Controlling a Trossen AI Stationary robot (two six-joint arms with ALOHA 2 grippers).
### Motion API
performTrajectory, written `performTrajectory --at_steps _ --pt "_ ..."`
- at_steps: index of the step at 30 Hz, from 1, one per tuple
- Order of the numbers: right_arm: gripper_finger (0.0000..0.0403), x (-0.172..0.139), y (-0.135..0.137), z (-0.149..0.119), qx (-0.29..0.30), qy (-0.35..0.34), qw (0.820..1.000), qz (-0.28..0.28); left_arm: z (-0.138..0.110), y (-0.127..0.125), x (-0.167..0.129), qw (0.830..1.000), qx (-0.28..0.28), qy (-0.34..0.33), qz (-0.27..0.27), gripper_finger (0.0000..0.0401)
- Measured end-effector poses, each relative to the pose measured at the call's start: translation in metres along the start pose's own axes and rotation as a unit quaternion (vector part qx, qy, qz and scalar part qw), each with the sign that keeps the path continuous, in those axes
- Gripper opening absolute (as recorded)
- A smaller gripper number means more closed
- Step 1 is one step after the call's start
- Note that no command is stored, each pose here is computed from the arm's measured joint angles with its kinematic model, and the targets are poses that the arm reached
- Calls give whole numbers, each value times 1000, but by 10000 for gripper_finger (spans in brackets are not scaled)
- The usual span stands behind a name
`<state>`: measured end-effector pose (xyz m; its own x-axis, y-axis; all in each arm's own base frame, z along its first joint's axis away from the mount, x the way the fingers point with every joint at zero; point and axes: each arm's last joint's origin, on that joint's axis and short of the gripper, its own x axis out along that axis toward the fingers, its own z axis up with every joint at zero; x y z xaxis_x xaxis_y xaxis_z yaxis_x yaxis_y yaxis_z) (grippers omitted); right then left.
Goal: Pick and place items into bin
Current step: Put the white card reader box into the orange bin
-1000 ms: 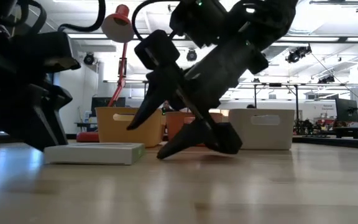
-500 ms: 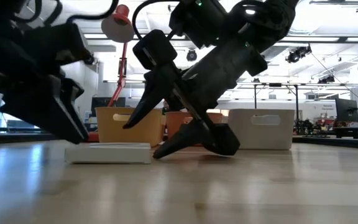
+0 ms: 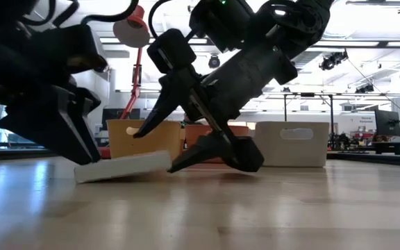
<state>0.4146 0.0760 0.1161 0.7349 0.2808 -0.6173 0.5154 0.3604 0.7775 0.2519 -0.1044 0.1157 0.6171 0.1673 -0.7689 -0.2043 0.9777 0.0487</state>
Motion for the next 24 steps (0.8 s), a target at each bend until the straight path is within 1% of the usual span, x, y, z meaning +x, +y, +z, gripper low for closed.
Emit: performTrajectory --at_steps 5,14,17,20,24 --pt "232 0 2 1 -6 2 1000 12 -2 -2 4 1000 -4 4 -2 111" --pt "230 0 2 1 -15 -5 1000 9 -3 -2 4 1000 -1 6 -3 111" --pt "218 0 3 2 -36 -20 999 12 -3 -2 4 1000 2 2 0 111" --pt "196 -1 7 5 -45 -35 998 33 -3 -1 5 1000 4 -1 3 111" --pt "170 -1 5 10 -47 -42 998 30 -5 -1 6 1000 8 10 1 111"
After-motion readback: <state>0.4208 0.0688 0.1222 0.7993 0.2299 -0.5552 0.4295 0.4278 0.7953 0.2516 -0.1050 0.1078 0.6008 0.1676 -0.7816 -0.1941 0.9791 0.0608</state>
